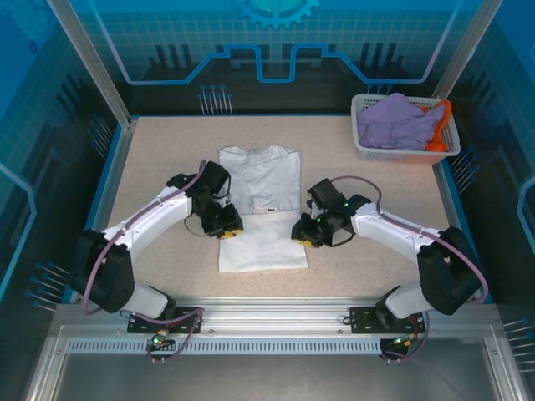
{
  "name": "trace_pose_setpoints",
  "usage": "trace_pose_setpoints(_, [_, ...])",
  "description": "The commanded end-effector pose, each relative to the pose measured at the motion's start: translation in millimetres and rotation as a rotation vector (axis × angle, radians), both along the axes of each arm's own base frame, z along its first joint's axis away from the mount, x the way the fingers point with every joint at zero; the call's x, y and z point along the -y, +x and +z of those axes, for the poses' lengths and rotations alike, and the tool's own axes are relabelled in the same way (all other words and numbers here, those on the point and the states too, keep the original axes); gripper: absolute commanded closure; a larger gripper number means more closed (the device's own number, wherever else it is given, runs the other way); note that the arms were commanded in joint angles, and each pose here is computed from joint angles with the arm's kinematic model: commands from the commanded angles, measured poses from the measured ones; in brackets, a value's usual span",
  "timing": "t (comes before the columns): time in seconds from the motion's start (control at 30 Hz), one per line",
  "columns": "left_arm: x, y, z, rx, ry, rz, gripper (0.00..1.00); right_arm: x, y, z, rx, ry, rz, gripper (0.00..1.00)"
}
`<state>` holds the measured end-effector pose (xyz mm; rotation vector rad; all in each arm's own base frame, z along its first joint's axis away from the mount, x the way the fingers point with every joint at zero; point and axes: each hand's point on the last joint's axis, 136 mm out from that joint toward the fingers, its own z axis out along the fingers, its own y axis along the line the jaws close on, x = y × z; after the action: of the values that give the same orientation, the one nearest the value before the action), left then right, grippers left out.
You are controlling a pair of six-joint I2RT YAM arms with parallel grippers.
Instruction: Fold and stack the t-shirts
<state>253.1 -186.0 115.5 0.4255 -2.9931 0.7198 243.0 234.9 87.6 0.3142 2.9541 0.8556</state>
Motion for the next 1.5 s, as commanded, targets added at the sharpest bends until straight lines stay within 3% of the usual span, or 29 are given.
trace_pose_setpoints(0.0, [-0.9,23.5,-19.9,-0.003,0.023,-0.004,0.86,3.5,33.1,-14.9,0.008,-0.059,-0.025,0.82])
trace_pose_setpoints(0.27, [-32.9,67.4,-81.4,-0.039,0.081,0.051,0.92,-5.3,77.7,-63.1,-0.085,-0.094,-0.006,0.88])
trace_pose_setpoints(0.4, [-51.4,74.5,-101.5,-0.094,0.055,0.155,0.92,16.2,71.6,-89.8,-0.195,-0.105,-0.111,0.88])
trace_pose_setpoints(0.53, [-54.4,74.6,-97.3,-0.097,0.055,0.157,0.88,21.2,65.9,-85.0,-0.195,-0.063,-0.138,0.83])
trace_pose_setpoints(0.63, [-52.9,81.9,-76.5,-0.049,0.028,0.162,0.73,20.0,68.6,-68.0,-0.152,-0.009,-0.155,0.77])
trace_pose_setpoints(0.77, [-38.1,89.8,-31.1,0.039,-0.092,0.18,0.39,14.2,72.4,-32.0,-0.042,0.09,-0.179,0.68])
trace_pose_setpoints(0.83, [-35.4,86.5,-11.2,0.081,-0.123,0.185,0.34,10.8,66.0,-15.8,0.009,0.115,-0.167,0.67])
trace_pose_setpoints(0.9, [-28.5,74.1,2.3,0.105,-0.156,0.164,0.35,3.7,51.6,-7.0,0.024,0.14,-0.142,0.66])
trace_pose_setpoints(1.0, [-1.3,42.5,4.1,0.063,-0.249,0.086,0.51,-13.8,17.6,-12.9,-0.032,0.186,-0.083,0.7])
trace_pose_setpoints(1.27, [64.2,-39.9,-45.5,-0.175,-0.404,-0.107,0.66,-35.4,-45.5,-57.4,-0.187,0.13,0.096,0.73])
trace_pose_setpoints(1.37, [63.8,-64.2,-75.6,-0.247,-0.313,-0.159,0.69,-30.0,-65.6,-77.3,-0.253,0.061,0.149,0.74])
trace_pose_setpoints(1.47, [29.3,-87.5,-105.7,-0.326,-0.094,-0.134,0.71,-14.4,-75.6,-89.2,-0.303,0.017,0.139,0.75])
